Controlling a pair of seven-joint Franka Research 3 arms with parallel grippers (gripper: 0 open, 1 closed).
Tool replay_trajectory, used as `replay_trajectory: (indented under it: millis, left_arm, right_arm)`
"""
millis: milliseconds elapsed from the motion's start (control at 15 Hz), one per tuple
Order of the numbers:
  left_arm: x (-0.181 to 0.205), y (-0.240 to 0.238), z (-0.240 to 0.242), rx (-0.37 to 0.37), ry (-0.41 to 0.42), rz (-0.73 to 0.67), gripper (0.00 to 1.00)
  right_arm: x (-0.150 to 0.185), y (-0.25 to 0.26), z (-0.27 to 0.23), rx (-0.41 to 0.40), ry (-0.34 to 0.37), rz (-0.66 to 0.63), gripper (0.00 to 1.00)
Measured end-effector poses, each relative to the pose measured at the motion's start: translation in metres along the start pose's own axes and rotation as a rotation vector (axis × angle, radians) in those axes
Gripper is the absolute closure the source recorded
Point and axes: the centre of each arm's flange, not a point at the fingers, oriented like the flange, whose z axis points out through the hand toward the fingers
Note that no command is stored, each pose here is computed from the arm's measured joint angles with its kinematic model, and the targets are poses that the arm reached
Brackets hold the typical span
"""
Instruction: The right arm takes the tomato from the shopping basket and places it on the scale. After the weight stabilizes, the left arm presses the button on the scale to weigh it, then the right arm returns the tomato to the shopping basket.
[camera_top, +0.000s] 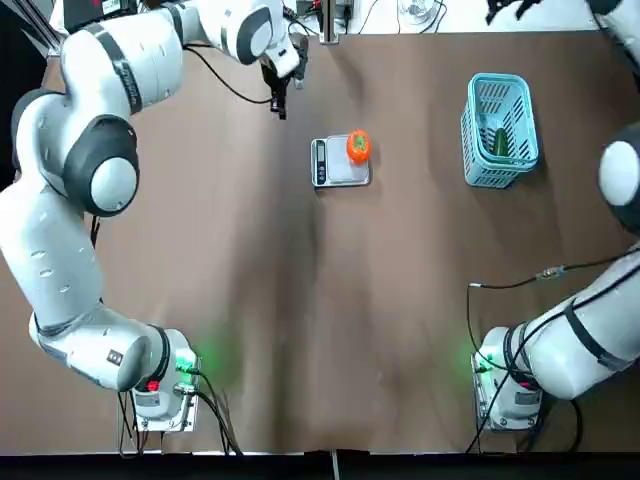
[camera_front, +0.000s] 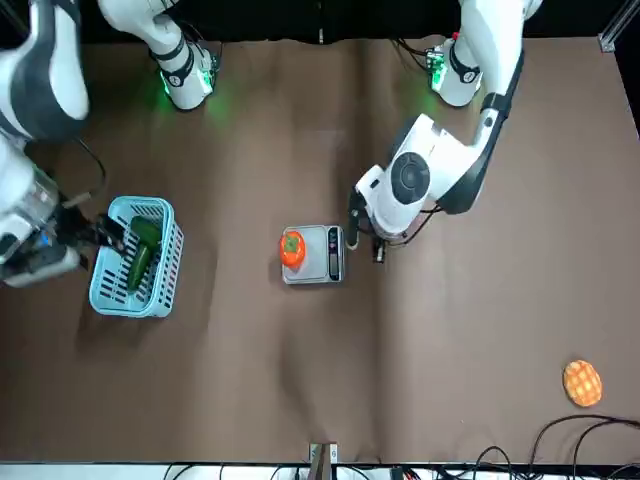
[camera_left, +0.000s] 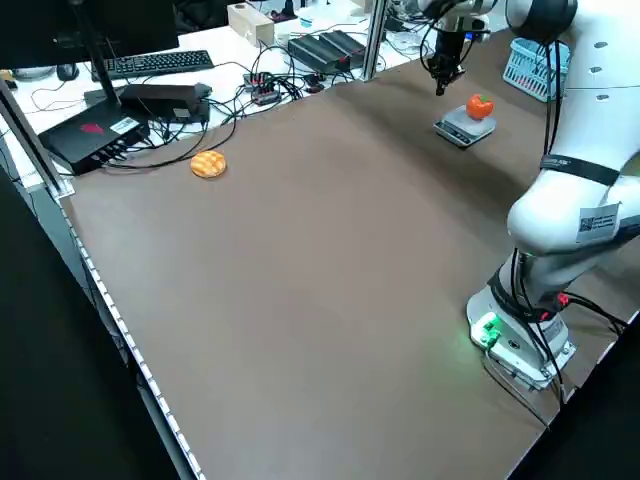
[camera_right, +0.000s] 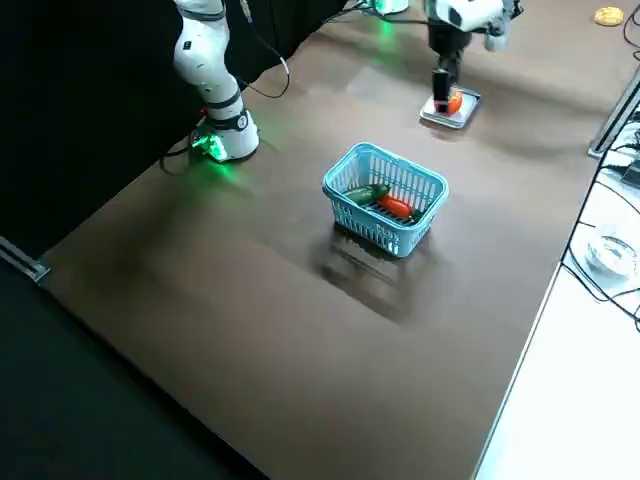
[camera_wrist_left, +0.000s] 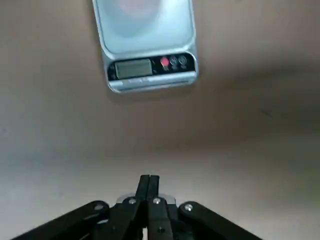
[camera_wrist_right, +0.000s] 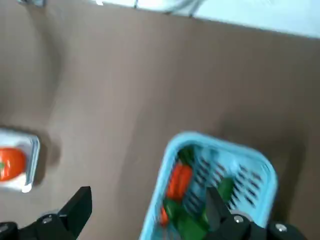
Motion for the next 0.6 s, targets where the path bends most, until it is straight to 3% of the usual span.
replay_trajectory:
  millis: [267, 400, 600]
  left_arm:
    - [0.031, -0.006, 0.03, 0.075, 0.058, -0.014, 0.99]
    - [0.065, 0.003, 0.06, 0.087, 0.082, -0.02, 0.99]
    - [0.082, 0.01, 0.091, 0.077, 0.086, -0.007, 0.99]
  right_arm:
    - [-0.03, 0.005, -0.03, -0.045, -0.119, 0.063, 0.0]
    - [-0.04, 0.002, -0.032, -0.059, -0.184, 0.069, 0.0]
    - [-0.048, 0.025, -0.05, -0.059, -0.174, 0.118, 0.0]
